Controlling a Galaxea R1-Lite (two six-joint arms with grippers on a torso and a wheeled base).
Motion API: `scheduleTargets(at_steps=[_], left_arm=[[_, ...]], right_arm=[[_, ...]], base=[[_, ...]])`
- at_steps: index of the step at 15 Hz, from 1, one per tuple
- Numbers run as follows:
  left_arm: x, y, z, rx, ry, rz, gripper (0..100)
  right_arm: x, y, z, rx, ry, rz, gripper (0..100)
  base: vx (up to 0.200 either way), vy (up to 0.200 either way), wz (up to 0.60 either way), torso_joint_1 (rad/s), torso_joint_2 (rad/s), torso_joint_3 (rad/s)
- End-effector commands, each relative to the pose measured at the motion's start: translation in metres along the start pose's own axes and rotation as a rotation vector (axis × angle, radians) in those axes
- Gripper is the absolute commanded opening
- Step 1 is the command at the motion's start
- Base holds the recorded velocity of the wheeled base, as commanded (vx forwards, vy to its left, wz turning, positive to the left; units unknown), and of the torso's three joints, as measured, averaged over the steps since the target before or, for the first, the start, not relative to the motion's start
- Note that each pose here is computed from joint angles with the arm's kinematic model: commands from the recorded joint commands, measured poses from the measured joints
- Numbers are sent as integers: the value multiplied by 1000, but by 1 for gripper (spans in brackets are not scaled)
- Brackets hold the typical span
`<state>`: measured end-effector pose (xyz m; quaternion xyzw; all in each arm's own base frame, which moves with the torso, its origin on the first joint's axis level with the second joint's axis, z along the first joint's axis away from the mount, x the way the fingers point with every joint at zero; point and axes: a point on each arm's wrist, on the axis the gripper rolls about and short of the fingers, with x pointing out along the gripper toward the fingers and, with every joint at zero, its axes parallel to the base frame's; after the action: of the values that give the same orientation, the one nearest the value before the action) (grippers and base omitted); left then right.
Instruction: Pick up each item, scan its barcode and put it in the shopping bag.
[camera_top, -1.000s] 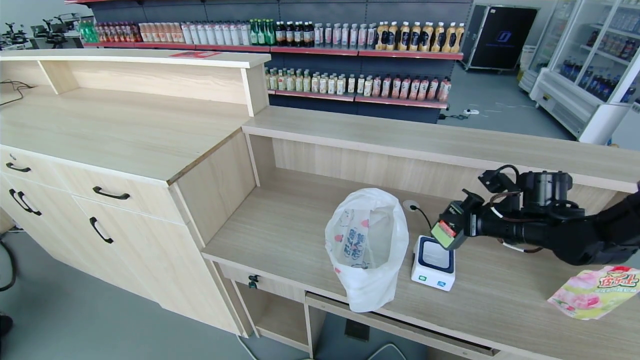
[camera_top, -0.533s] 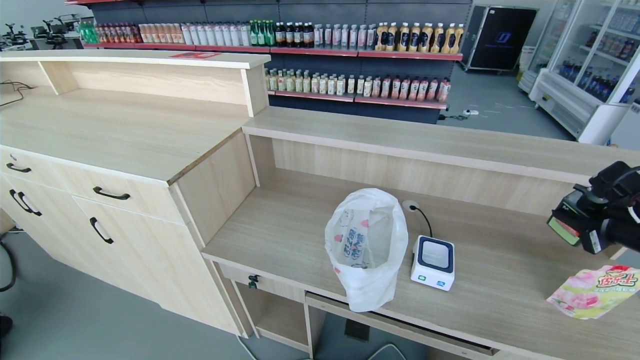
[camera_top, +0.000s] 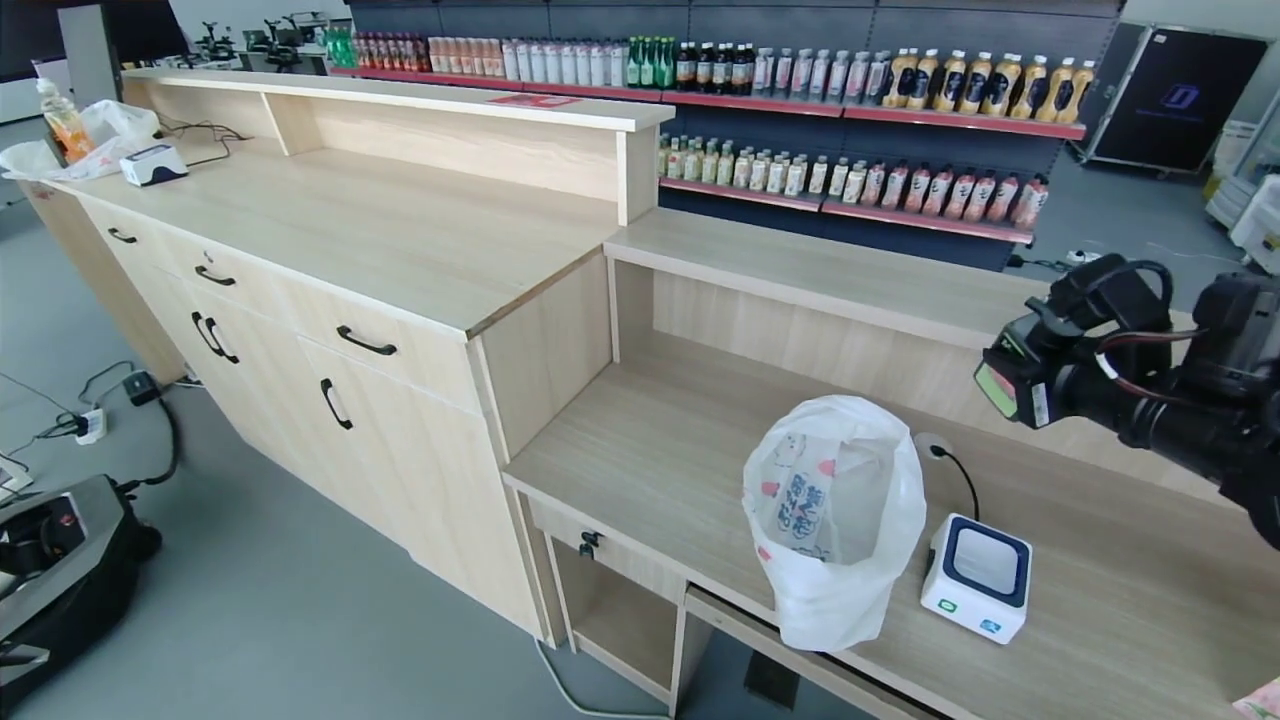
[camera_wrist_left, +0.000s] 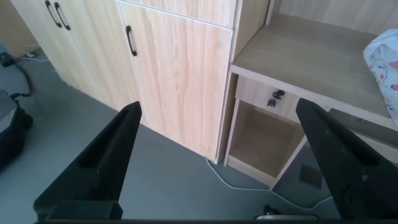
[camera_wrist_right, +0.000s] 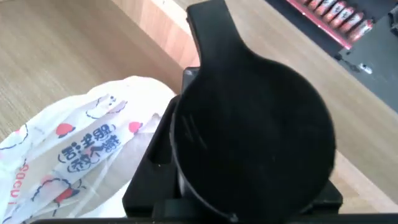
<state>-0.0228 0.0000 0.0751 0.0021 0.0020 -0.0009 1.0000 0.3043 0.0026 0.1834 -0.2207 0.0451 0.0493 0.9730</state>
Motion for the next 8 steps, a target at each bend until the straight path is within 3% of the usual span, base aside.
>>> scheduleTargets(at_steps=[1,3,6,8], left_arm=[[0,0,0,0,-1,2,100],[0,0,0,0,-1,2,100],[0,0,0,0,-1,2,100],[0,0,0,0,-1,2,100]], right_arm=[[45,40,-40,23,127,117,0],[61,56,-64,35,195,163,0],[77,75,-79,73,193,297,0],[87,82,-89,70,213,310,0]], base=[[0,0,0,0,0,0],[0,0,0,0,0,0],[0,0,0,0,0,0],[0,0,0,0,0,0]])
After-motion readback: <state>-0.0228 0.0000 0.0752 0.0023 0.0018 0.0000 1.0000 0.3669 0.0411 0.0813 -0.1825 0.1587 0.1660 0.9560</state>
